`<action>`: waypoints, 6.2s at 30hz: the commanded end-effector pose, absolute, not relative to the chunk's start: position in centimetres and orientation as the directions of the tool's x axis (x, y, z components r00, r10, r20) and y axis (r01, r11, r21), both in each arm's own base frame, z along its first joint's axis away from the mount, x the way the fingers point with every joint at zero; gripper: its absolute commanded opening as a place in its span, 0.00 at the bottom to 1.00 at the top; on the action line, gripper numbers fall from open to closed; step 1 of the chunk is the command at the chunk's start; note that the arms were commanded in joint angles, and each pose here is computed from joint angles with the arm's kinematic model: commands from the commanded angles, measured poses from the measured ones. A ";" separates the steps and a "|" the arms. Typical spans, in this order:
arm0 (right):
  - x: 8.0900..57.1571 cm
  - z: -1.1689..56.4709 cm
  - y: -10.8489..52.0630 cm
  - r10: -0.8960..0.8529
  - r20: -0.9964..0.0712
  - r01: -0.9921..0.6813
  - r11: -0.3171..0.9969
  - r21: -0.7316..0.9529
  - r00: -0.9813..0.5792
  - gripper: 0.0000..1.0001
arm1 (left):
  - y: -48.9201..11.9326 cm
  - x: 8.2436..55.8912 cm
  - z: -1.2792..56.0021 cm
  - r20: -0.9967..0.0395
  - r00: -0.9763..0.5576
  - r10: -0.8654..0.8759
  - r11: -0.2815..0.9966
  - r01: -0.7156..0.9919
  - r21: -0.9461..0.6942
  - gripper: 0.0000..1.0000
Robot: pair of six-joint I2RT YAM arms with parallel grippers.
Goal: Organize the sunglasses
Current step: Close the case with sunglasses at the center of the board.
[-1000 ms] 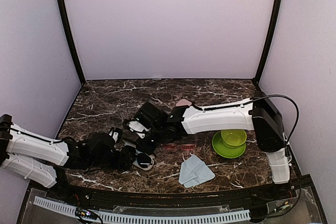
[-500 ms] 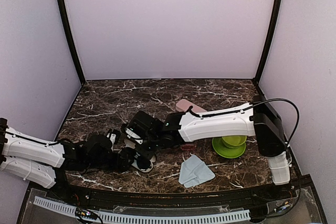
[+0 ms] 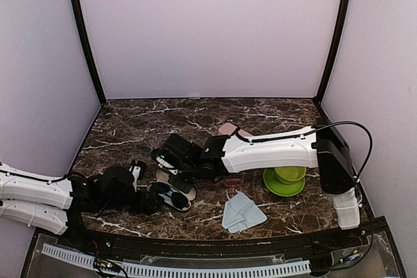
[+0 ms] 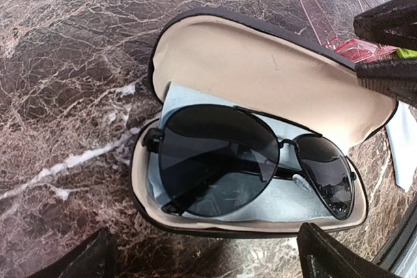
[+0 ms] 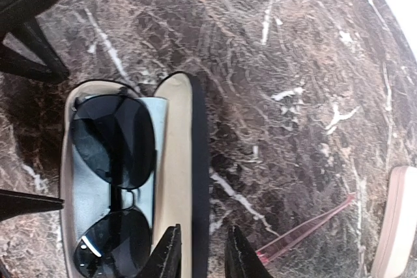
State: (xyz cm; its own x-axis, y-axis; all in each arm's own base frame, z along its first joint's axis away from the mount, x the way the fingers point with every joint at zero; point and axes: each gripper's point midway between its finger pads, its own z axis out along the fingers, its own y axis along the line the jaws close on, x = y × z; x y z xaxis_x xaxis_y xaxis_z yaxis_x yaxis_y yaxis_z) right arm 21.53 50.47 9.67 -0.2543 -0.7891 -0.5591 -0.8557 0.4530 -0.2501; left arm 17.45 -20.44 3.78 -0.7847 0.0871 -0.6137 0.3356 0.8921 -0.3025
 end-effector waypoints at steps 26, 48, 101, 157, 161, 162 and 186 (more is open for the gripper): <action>19.7 9.9 49.6 -0.697 -0.562 -0.882 0.450 0.141 -0.445 0.35 | -20.1 16.9 2.1 -0.571 -0.813 0.114 0.905 0.322 -0.279 0.99; 19.6 8.1 49.9 -0.752 -0.519 -0.885 0.465 0.022 -0.407 0.19 | -20.1 16.9 1.9 -0.565 -0.819 0.105 0.909 0.309 -0.280 0.99; 22.5 9.7 47.4 -0.805 -0.540 -0.747 0.511 -0.424 -0.244 0.02 | -20.2 18.0 5.3 -0.628 -0.778 -0.019 0.894 0.267 -0.359 0.97; 15.0 3.7 49.2 -0.961 -0.252 -0.454 0.174 -0.874 0.116 0.10 | -15.1 15.2 0.7 -0.463 -0.867 -0.184 0.939 -0.015 -0.344 0.81; 14.5 3.3 49.7 -0.960 -0.254 -0.469 0.171 -0.866 0.120 0.11 | -13.8 15.1 0.9 -0.472 -0.856 -0.211 0.947 -0.059 -0.316 0.81; 14.3 3.1 49.7 -0.960 -0.254 -0.476 0.168 -0.863 0.121 0.12 | -13.5 15.1 1.0 -0.477 -0.852 -0.217 0.947 -0.065 -0.316 0.81; 13.1 4.1 50.2 -0.946 -0.312 -0.531 0.224 -0.817 0.081 0.38 | -13.5 17.2 4.6 -0.581 -0.789 -0.200 0.959 -0.037 -0.281 0.83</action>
